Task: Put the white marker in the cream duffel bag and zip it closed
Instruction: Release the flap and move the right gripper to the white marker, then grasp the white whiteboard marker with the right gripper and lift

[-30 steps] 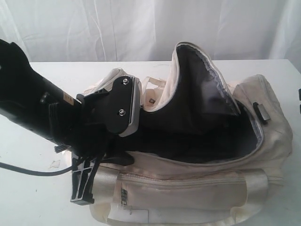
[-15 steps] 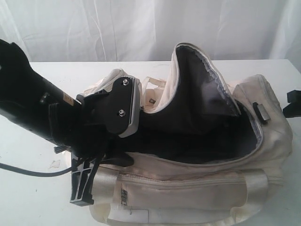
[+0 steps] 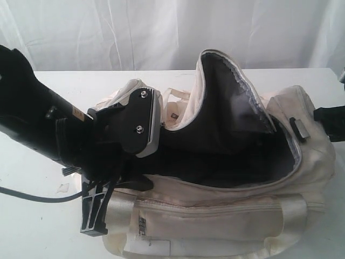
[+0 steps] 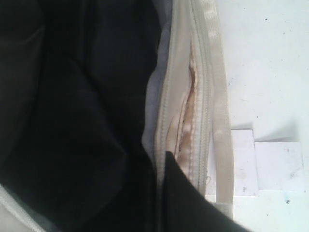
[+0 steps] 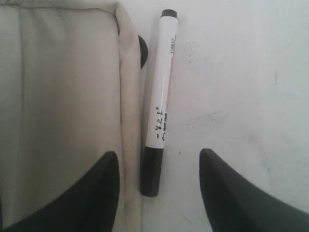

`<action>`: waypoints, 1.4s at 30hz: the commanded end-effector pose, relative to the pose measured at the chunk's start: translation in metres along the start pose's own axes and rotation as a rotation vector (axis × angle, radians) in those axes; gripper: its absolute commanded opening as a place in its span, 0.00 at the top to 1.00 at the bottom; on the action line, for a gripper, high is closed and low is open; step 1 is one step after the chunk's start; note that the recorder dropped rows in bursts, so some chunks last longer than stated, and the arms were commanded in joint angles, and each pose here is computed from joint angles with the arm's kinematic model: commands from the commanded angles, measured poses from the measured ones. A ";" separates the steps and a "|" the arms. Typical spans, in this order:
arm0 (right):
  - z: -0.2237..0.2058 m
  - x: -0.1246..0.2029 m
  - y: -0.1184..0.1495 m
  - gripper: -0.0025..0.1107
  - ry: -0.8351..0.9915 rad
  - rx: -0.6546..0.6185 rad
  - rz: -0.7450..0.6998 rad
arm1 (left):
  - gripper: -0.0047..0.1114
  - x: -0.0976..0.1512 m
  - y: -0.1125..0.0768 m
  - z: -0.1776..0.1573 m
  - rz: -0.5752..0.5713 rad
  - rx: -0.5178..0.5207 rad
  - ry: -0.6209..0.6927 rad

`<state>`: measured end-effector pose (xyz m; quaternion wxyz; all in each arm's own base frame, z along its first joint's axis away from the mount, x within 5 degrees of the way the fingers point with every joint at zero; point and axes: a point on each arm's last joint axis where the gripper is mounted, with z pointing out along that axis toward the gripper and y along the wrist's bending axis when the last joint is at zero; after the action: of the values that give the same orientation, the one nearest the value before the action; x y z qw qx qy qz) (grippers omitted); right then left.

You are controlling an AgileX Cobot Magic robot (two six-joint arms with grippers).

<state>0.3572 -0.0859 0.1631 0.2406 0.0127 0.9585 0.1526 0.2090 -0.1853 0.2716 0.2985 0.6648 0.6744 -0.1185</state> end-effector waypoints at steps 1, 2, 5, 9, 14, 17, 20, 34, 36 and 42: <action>0.012 -0.007 0.000 0.55 0.003 -0.001 -0.025 | 0.96 0.000 -0.005 0.000 -0.017 0.034 0.000; 0.014 -0.007 0.000 0.55 0.005 0.001 -0.029 | 0.96 0.000 -0.005 0.000 -0.017 0.034 0.000; 0.020 -0.010 -0.004 0.55 0.002 0.013 -0.029 | 0.96 0.000 -0.005 0.000 -0.017 0.034 0.000; 0.028 -0.014 -0.007 0.56 0.008 0.005 -0.029 | 0.96 0.000 -0.005 0.000 -0.017 0.032 -0.001; 0.037 -0.018 -0.001 0.57 0.016 -0.007 -0.058 | 0.96 0.000 -0.003 0.000 -0.017 0.017 -0.006; 0.042 -0.022 0.010 0.57 0.025 -0.021 -0.097 | 0.96 -0.001 -0.003 0.000 -0.017 0.011 -0.008; 0.047 -0.023 0.019 0.57 0.029 -0.019 -0.142 | 0.96 -0.001 -0.003 0.000 -0.017 0.009 -0.009; 0.056 -0.018 0.014 0.57 0.078 0.077 -0.181 | 0.96 -0.001 -0.003 0.000 -0.017 0.010 -0.009; 0.061 -0.015 0.013 0.57 0.103 0.064 -0.175 | 0.96 -0.001 -0.003 0.000 -0.017 0.010 -0.009; 0.075 -0.007 0.013 0.57 0.143 0.046 -0.164 | 0.96 -0.001 -0.003 0.000 -0.017 0.010 -0.009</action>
<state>0.3999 -0.0574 0.1219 0.2070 -0.0654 0.9708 0.1023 0.2101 -0.1855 0.2721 0.3045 0.6626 0.6745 -0.1156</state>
